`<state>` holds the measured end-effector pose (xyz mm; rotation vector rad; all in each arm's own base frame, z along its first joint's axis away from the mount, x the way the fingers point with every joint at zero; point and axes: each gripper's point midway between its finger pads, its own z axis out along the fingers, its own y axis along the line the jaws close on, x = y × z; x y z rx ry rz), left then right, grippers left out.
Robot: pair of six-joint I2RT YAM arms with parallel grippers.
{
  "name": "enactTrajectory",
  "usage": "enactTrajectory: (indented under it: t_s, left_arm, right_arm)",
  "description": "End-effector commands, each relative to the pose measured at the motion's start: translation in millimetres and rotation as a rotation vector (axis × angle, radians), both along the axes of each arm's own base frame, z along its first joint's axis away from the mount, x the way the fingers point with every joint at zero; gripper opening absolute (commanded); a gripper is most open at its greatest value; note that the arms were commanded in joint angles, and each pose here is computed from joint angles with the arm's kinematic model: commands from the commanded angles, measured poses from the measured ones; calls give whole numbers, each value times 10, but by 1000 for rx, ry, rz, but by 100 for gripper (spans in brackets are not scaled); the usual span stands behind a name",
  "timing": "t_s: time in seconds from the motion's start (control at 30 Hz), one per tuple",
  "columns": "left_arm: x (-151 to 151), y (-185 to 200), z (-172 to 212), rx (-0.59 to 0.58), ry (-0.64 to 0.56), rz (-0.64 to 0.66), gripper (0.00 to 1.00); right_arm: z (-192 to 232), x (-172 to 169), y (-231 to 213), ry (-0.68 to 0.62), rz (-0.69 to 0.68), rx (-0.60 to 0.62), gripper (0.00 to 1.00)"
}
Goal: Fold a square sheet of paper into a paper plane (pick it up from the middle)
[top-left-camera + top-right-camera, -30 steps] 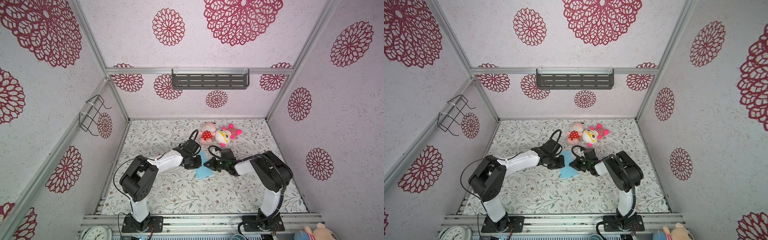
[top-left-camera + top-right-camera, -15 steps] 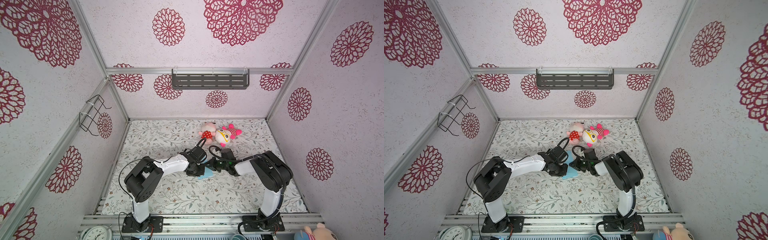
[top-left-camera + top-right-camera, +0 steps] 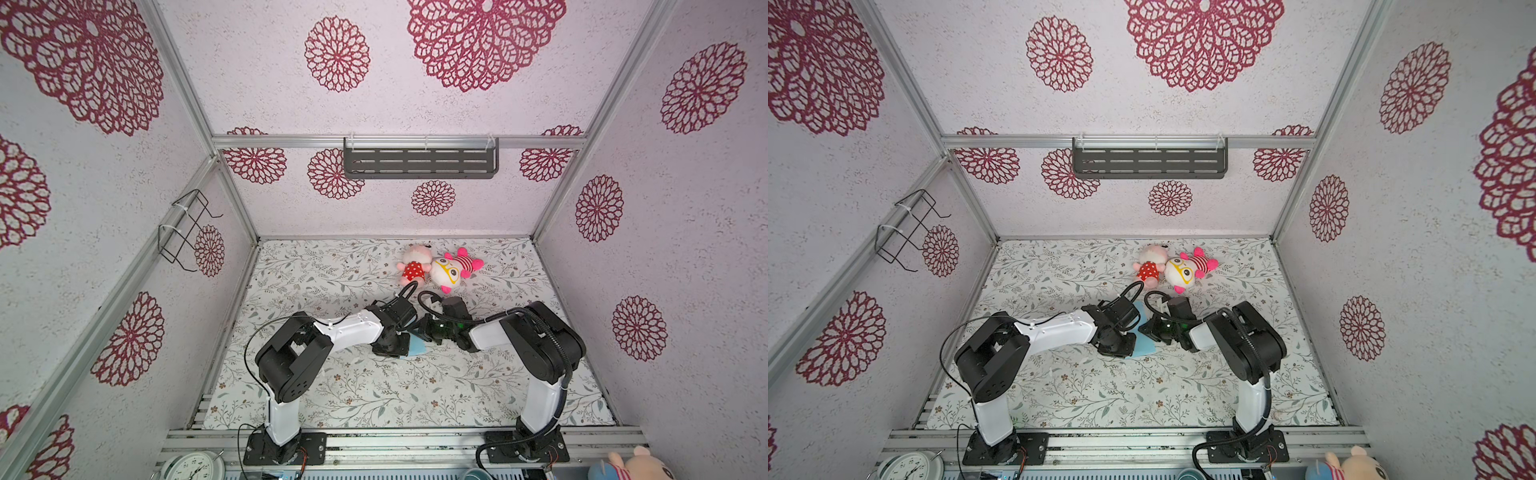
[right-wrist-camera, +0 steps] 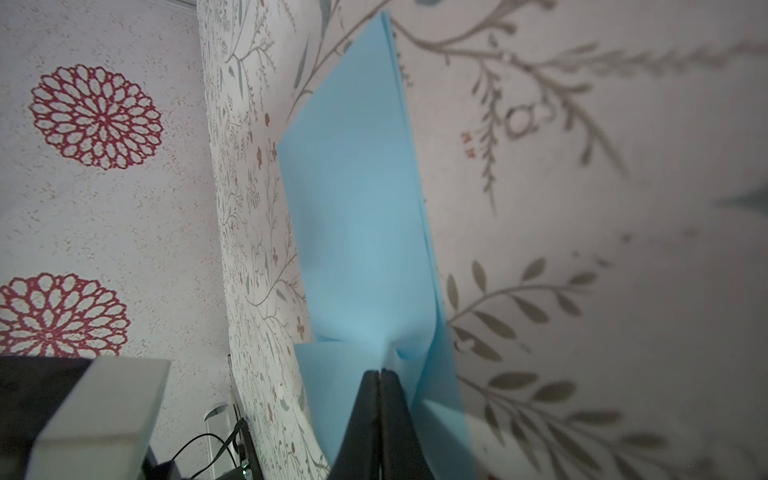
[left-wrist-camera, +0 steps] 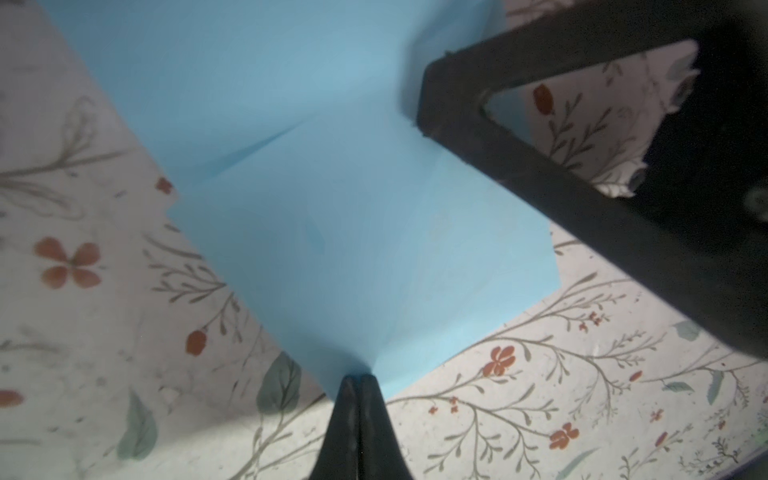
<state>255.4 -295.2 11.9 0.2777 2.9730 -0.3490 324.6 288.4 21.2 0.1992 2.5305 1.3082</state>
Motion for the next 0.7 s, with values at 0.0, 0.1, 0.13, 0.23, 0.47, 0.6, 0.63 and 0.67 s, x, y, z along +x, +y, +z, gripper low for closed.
enactTrajectory:
  t_s: [0.0, 0.1, 0.13, 0.23, 0.47, 0.6, 0.63, 0.67]
  left_arm:
    - [-24, 21, -38, 46, -4, -21, 4]
    - [-44, 13, -59, 48, 2, -26, 4]
    - [-51, 16, -69, 51, 5, -27, 4]
    - [-75, 41, -102, 68, 13, -29, 3]
    - [-146, 118, -203, 104, 43, -28, 0]
    - [-167, 158, -245, 114, 52, -24, 0]
    - [-177, 159, -252, 114, 55, -24, 0]
    - [-184, 162, -260, 112, 58, -24, 0]
  right_arm:
    - [-500, -176, -273, 152, -58, -141, 6]
    - [-504, -172, -282, 154, -61, -142, 6]
    - [-509, -181, -284, 156, -60, -143, 6]
    - [-494, -172, -285, 150, -59, -141, 6]
    - [117, -6, -80, -74, 45, 19, 6]
    - [381, -38, 3, -166, 115, 77, 5]
    - [404, -68, 16, -173, 129, 87, 5]
    - [414, -109, 28, -173, 138, 98, 4]
